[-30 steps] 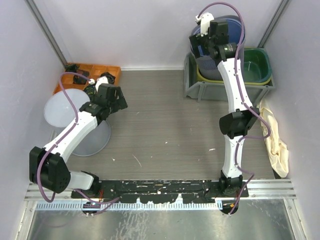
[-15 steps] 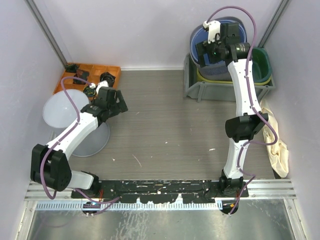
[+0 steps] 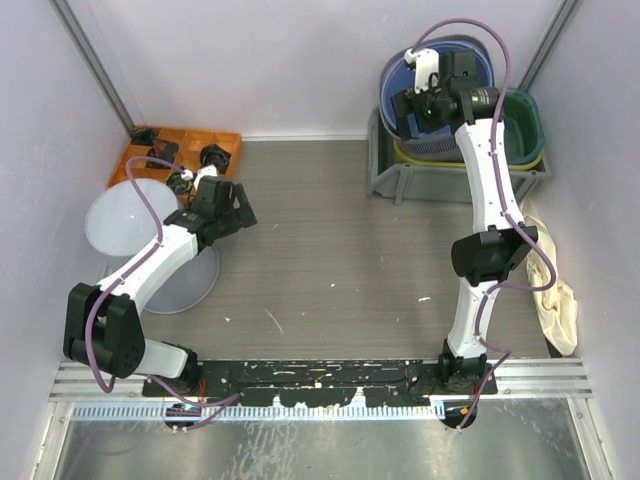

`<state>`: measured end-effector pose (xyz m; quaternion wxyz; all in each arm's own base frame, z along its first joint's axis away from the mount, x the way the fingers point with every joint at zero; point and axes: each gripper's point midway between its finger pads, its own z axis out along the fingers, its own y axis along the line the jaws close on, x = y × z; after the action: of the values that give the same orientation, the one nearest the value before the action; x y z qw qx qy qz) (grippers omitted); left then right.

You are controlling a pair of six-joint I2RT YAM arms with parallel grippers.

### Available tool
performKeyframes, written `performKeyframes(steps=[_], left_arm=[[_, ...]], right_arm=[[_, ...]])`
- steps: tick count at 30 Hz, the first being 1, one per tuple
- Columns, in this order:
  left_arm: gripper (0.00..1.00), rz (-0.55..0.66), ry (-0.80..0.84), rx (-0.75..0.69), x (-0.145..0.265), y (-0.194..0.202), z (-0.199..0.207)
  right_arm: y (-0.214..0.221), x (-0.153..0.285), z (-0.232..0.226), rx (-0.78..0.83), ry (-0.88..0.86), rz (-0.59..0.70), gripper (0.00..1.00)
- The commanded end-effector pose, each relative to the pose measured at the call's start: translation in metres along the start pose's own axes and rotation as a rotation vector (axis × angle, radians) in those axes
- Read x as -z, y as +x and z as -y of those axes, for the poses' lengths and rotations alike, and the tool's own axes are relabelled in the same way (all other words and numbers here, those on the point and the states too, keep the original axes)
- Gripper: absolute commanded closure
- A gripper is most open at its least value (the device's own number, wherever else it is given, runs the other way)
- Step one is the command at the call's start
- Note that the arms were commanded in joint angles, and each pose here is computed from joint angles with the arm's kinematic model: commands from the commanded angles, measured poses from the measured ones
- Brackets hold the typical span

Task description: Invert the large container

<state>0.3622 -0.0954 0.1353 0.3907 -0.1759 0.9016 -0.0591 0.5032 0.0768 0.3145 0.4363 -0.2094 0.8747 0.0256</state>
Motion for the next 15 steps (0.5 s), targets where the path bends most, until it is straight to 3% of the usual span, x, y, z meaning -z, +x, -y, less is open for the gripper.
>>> performKeyframes(steps=[1, 5, 15], left_arm=[[0.02, 0.035, 0.01, 0.033, -0.002, -0.01, 0.002], [0.02, 0.039, 0.009, 0.033, 0.0, -0.012, 0.001], [0.02, 0.039, -0.009, 0.022, 0.0, -0.016, -0.002]], right_arm=[[0.032, 0.004, 0.008, 0.107, 0.134, -0.159, 0.11], [0.04, 0.002, 0.018, 0.309, 0.363, -0.23, 0.16], [0.054, 0.003, 0.033, 0.507, 0.572, -0.434, 0.31]])
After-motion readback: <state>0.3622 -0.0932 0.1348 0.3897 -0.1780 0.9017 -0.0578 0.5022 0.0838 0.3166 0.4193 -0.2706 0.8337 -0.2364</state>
